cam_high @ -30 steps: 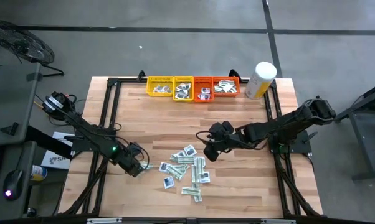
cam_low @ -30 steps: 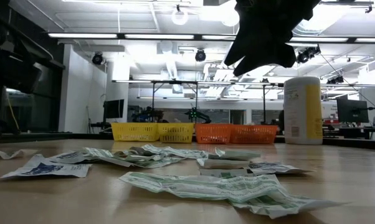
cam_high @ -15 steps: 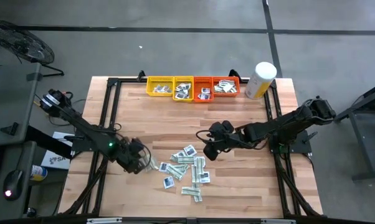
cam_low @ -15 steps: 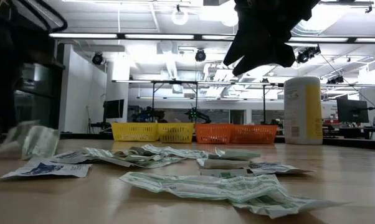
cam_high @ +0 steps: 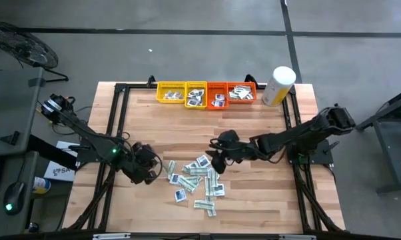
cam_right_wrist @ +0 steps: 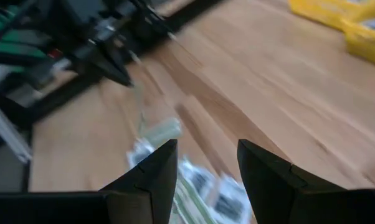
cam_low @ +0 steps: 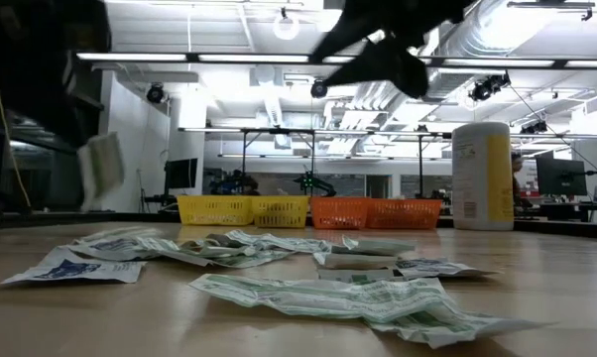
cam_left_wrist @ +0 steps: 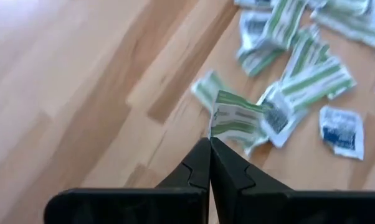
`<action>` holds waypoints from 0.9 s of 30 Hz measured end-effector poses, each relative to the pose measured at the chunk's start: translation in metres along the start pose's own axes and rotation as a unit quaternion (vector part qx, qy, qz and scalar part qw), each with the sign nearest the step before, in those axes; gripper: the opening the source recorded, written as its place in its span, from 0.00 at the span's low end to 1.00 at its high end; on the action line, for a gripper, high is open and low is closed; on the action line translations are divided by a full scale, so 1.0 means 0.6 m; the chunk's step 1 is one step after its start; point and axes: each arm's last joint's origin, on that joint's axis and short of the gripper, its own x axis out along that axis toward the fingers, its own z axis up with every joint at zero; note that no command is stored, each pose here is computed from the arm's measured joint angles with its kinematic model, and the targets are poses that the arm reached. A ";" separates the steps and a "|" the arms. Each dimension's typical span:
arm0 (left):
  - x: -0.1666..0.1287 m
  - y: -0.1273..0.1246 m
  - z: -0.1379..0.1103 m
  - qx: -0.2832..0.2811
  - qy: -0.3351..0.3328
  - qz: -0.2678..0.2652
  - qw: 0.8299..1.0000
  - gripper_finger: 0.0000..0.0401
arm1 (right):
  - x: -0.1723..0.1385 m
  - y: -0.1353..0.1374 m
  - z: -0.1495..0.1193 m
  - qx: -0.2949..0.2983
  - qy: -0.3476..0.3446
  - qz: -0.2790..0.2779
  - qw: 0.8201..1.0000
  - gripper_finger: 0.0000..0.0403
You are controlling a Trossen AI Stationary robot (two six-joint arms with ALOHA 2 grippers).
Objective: Pick & Place First Aid Supplies
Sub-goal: Put the green pad into the right orange bin
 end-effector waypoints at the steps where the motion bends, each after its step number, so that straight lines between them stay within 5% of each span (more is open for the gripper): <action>1: -0.003 -0.002 0.004 0.008 -0.010 0.001 1.000 0.00 | 0.005 0.004 0.001 -0.003 -0.010 0.009 1.000 0.40; 13: -0.059 -0.040 0.071 0.075 -0.174 0.025 0.982 0.00 | 0.043 0.024 -0.003 -0.068 -0.080 0.058 0.993 0.40; 27: -0.103 -0.063 0.127 0.096 -0.308 0.077 0.943 0.00 | 0.040 0.032 0.013 -0.116 -0.153 0.044 0.980 0.40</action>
